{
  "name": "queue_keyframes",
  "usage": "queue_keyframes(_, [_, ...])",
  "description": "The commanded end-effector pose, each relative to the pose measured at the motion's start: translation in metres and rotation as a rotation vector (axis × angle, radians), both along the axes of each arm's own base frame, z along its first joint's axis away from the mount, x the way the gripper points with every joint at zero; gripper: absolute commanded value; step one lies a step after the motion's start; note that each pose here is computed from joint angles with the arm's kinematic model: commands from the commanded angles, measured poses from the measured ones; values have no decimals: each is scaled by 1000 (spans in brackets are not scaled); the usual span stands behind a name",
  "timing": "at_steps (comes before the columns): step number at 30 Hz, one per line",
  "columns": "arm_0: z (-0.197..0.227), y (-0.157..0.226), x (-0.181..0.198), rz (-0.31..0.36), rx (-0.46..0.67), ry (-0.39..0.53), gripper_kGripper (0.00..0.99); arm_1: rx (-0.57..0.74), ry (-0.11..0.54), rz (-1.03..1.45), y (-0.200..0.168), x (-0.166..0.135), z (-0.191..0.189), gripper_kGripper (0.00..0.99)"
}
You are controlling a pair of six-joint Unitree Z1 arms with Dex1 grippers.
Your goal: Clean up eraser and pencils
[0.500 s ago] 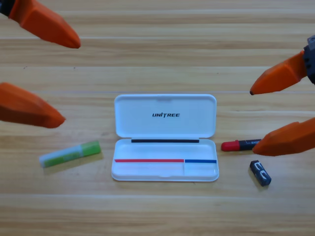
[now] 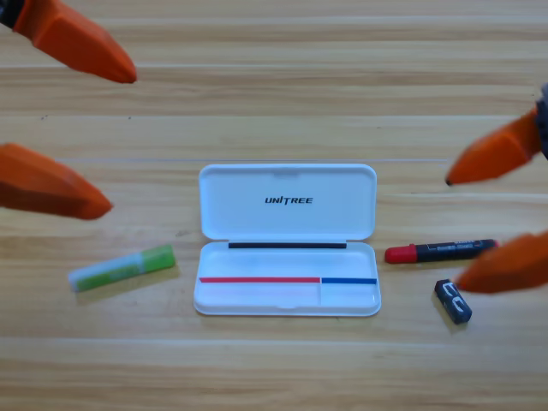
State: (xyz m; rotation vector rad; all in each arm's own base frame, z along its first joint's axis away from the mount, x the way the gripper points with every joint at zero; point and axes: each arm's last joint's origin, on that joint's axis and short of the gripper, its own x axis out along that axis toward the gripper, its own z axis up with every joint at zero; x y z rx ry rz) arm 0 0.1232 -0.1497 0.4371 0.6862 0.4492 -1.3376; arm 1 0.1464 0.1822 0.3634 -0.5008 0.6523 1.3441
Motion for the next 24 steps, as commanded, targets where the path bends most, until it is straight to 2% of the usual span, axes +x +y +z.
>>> queue_keyframes(1, [-22,-13,20,78,202,-70,979,-71,67,-49,-14,-15,-6,983])
queue_keyframes(4, [-50,-31,48,149,407,-87,977,-158,76,-162,-18,-12,-14,983])
queue_keyframes(7, [-94,-46,75,181,622,-76,976,-256,61,-287,-21,-4,-25,983])
queue_keyframes(11, [-151,-55,109,205,794,45,957,-348,109,-426,-16,18,-44,983])
queue_keyframes(14, [-181,-63,127,218,850,115,956,-405,187,-545,-9,38,-56,983])
queue_keyframes(19, [-213,-71,144,258,885,176,946,-485,323,-510,9,56,-89,983])
queue_keyframes(21, [-220,-70,149,271,890,198,946,-523,343,-514,17,67,-101,982])
queue_keyframes(24, [-229,-65,156,291,886,230,948,-590,331,-542,28,82,-119,980])
